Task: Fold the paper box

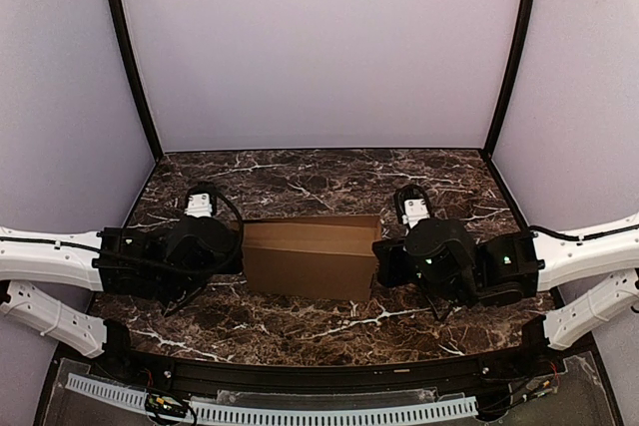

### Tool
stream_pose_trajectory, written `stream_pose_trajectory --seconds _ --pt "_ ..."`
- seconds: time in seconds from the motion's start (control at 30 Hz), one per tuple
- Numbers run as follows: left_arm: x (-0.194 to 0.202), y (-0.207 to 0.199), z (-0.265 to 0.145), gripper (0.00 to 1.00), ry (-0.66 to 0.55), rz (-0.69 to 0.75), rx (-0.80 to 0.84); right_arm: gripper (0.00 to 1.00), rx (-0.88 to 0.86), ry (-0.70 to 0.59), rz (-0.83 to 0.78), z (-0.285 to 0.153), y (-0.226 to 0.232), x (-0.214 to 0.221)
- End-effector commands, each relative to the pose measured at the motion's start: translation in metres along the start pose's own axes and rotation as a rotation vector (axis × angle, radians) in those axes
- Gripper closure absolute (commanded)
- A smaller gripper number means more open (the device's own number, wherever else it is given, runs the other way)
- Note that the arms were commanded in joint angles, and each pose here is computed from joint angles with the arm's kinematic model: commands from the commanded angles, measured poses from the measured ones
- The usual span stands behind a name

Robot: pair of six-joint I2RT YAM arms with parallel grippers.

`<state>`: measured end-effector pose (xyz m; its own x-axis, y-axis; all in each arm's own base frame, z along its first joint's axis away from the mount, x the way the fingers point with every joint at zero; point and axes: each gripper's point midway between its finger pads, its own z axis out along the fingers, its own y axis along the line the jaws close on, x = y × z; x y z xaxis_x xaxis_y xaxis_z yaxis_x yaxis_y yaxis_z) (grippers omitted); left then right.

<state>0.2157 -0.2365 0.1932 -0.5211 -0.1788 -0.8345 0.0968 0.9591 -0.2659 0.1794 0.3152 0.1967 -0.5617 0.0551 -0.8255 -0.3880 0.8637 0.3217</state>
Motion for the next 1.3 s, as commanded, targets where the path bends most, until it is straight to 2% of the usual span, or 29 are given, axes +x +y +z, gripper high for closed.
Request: stream_pose_trajectory --seconds 0.0,0.17,0.3,0.47,0.63,0.77,0.83,0.93,0.97,1.1,1.17,1.27 --pt "0.052 -0.002 -0.004 0.84 0.203 0.084 0.075 1.00 -0.019 0.243 -0.165 -0.003 -0.004 0.064" --pt "0.040 -0.002 -0.016 0.55 0.190 0.127 0.130 1.00 0.000 0.236 -0.198 -0.001 -0.012 0.061" --pt "0.026 -0.002 -0.032 0.39 0.191 0.185 0.174 1.00 0.014 0.239 -0.221 0.003 -0.019 0.060" --pt "-0.005 -0.002 -0.058 0.36 0.151 0.228 0.241 1.00 0.002 0.235 -0.272 0.009 -0.022 0.055" --pt "-0.056 -0.016 -0.099 0.36 0.082 0.281 0.364 1.00 -0.032 0.229 -0.316 0.014 -0.023 0.052" --pt "-0.081 -0.027 -0.120 0.37 0.048 0.320 0.433 1.00 -0.064 0.220 -0.353 0.017 -0.019 0.049" --pt "-0.084 -0.032 -0.119 0.39 0.036 0.358 0.436 1.00 -0.089 0.216 -0.381 0.018 -0.014 0.049" --pt "-0.079 -0.039 -0.111 0.60 0.042 0.422 0.434 1.00 -0.106 0.209 -0.413 0.021 -0.011 0.047" --pt "-0.075 -0.043 -0.107 0.64 0.052 0.430 0.438 1.00 -0.111 0.208 -0.426 0.022 -0.010 0.046" --pt "-0.054 -0.055 -0.088 0.87 0.118 0.408 0.512 1.00 -0.164 0.201 -0.467 0.024 -0.002 0.043" --pt "-0.048 -0.058 -0.080 0.94 0.146 0.372 0.564 1.00 -0.190 0.206 -0.490 0.025 0.001 0.043" --pt "-0.042 -0.067 -0.077 0.96 0.161 0.359 0.650 1.00 -0.242 0.212 -0.527 0.026 0.006 0.040"
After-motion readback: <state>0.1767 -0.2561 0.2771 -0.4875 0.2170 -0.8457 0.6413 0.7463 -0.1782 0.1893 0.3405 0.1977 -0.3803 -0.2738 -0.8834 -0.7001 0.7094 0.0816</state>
